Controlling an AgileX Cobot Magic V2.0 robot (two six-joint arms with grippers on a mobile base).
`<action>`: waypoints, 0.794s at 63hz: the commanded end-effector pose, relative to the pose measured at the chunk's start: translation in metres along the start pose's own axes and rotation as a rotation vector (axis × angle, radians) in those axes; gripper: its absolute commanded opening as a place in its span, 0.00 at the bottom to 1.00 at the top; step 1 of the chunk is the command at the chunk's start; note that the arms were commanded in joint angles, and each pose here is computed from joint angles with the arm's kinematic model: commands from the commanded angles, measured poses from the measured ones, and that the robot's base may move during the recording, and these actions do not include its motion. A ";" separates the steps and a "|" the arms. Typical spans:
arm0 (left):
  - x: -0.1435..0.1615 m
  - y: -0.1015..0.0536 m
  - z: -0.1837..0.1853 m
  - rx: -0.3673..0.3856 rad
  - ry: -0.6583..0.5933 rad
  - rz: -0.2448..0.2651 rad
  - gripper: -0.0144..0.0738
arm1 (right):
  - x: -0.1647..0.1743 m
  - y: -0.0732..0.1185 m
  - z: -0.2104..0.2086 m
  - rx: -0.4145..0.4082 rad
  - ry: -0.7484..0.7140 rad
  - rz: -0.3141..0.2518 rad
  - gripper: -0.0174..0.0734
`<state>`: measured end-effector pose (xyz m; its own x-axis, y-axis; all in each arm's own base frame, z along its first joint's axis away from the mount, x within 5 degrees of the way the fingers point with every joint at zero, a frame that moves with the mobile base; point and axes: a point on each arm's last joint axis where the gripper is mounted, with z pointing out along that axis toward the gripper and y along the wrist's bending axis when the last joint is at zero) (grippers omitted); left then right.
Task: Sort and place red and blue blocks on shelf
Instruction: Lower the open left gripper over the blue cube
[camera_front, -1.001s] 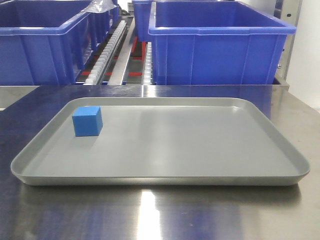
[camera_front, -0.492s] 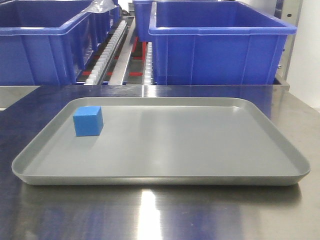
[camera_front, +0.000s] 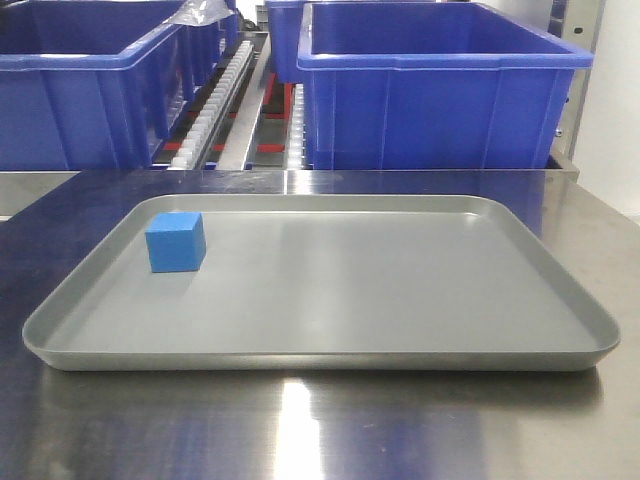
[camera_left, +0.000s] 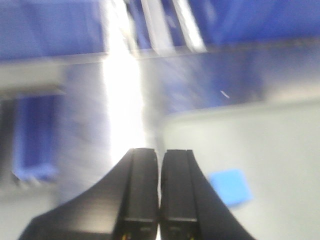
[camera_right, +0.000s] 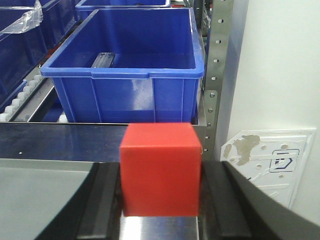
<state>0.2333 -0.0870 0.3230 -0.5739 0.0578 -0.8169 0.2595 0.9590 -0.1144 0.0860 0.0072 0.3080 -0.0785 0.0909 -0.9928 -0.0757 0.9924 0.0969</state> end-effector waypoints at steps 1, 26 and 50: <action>-0.022 -0.018 0.009 0.042 0.017 -0.053 0.31 | -0.017 0.001 -0.002 -0.001 -0.115 -0.005 0.60; -0.037 -0.071 0.070 -0.016 0.442 -0.172 0.31 | -0.017 0.001 -0.002 -0.001 -0.114 -0.005 0.60; -0.039 -0.087 0.103 -0.070 0.554 -0.199 0.60 | -0.017 0.001 -0.002 -0.001 -0.114 -0.005 0.60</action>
<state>0.3147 -0.1988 0.2779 -0.9570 0.0355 -0.2879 0.0754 0.9888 -0.1288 0.0860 0.0072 0.3080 -0.0784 0.0890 -0.9929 -0.0759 0.9926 0.0950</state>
